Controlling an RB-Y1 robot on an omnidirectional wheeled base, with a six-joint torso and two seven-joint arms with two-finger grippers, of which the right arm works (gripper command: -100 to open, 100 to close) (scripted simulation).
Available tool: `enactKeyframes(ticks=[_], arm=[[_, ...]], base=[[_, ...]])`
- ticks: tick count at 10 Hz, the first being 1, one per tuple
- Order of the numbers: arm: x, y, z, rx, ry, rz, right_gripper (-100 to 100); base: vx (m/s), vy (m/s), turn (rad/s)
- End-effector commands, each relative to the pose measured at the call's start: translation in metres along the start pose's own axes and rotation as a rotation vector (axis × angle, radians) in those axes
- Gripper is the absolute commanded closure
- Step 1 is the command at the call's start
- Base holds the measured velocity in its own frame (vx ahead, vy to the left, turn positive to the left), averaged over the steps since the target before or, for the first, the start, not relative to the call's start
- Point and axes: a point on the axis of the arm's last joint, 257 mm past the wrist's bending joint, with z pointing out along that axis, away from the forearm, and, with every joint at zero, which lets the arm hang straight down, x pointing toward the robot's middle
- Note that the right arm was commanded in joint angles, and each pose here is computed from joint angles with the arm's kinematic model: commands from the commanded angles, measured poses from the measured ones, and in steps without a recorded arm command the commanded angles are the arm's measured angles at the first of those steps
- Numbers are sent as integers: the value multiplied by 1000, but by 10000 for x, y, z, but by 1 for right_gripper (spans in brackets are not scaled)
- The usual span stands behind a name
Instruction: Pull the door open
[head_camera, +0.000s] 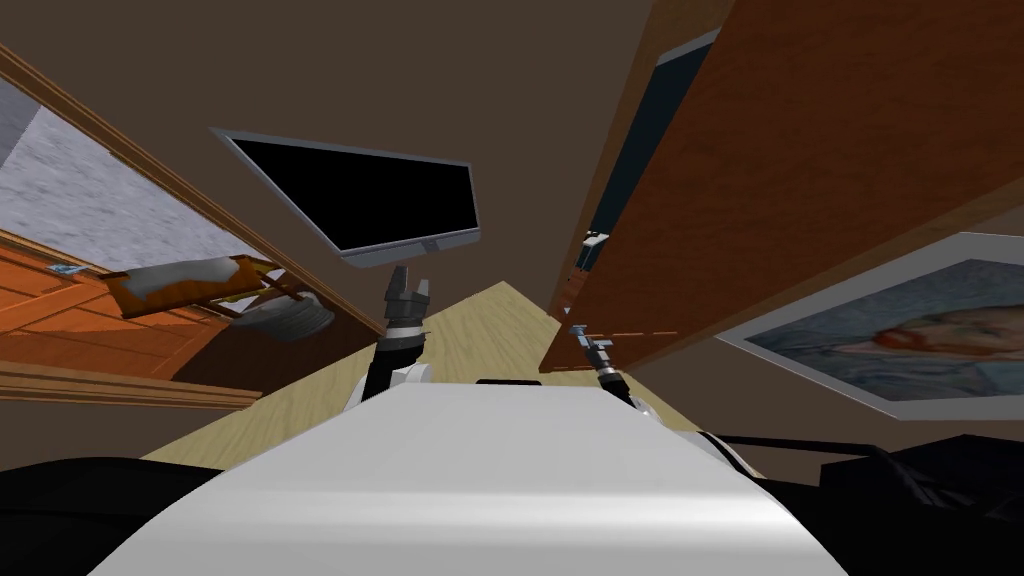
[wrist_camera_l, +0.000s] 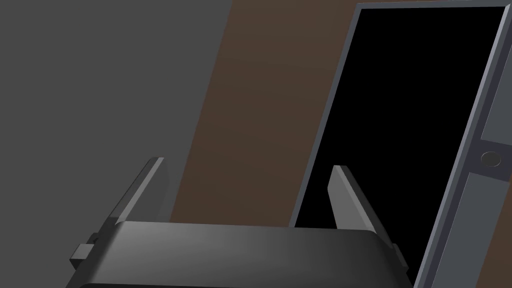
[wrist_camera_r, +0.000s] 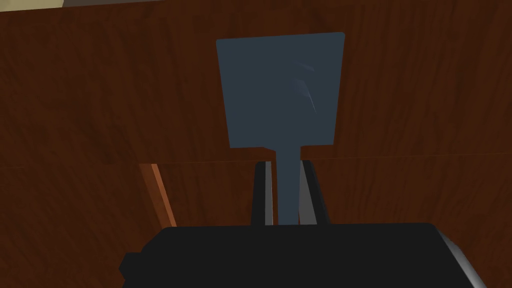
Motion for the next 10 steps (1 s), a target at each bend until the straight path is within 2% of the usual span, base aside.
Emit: enactKeyframes(ticks=[1,2,3,6,7,8,10], arm=[[0,0,0,0,0,0,100],[-7,-17,-91,3,7,1,100],[-16,-16,-139,2,11,1,100],[-16,-16,-139,2,11,1,100],[-31,-15,-226,1,19,1,100],[-31,-15,-226,1,19,1,100],[-51,-10,-351,0,30,0,100]], base=[[-62,-17,8],[-129,-22,161],[-199,-63,193],[-61,-39,13],[-93,-22,193],[-108,-52,108],[-147,-96,174]])
